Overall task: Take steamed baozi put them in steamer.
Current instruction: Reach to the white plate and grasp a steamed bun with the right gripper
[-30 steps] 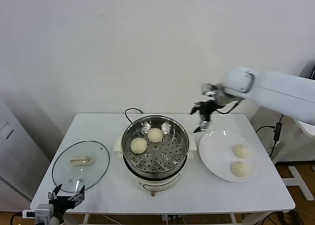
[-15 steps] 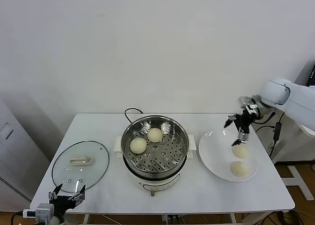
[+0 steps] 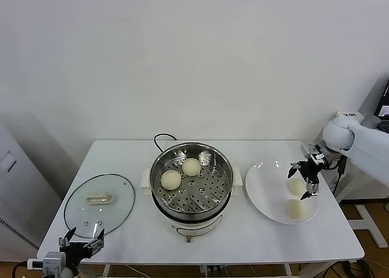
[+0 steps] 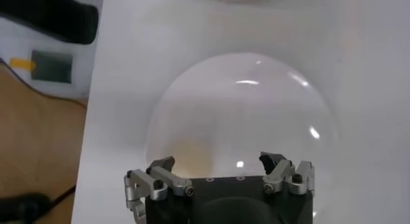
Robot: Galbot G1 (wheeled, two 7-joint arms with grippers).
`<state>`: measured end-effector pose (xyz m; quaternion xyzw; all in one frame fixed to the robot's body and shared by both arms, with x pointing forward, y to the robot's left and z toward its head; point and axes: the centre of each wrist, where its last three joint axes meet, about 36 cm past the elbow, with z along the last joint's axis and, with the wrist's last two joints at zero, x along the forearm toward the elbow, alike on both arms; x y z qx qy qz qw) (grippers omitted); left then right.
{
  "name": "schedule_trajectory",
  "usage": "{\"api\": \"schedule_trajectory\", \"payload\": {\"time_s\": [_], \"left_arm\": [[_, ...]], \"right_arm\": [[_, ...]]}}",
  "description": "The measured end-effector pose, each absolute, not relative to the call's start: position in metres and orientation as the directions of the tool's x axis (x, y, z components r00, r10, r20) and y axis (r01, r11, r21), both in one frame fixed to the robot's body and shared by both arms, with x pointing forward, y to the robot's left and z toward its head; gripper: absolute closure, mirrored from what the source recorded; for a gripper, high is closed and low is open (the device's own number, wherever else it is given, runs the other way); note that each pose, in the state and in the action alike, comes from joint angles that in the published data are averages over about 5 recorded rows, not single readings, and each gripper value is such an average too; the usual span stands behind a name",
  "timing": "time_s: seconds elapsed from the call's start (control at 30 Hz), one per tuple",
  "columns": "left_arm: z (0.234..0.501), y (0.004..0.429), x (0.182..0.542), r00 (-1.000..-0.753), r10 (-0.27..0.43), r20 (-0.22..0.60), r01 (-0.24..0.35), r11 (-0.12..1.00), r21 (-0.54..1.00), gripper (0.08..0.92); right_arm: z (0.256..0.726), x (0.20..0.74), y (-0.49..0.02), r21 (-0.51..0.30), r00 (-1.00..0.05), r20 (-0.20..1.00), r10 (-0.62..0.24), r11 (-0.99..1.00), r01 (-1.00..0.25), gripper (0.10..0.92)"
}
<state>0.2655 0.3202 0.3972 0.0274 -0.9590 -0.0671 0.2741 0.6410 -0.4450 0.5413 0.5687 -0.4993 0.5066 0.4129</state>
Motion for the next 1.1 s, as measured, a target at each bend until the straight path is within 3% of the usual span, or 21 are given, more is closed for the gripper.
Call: {"api": "schedule_trajectory", "payload": {"time_s": [0.73, 1.1], "left_arm": [[0.392, 0.322, 0.264, -0.842, -0.098, 0.531, -0.017, 0.988, 0.155, 0.177], [0.392, 0.322, 0.263, -0.841, -0.099, 0.531, -0.017, 0.987, 0.157, 0.177]], "right_arm": [[0.471, 0.637, -0.448, 0.016, 0.037, 0.993, -0.108, -0.192, -0.981, 0.206], [0.458, 0.636, -0.449, 0.032, 0.050, 0.993, -0.106, -0.172, -0.985, 0.359]]}}
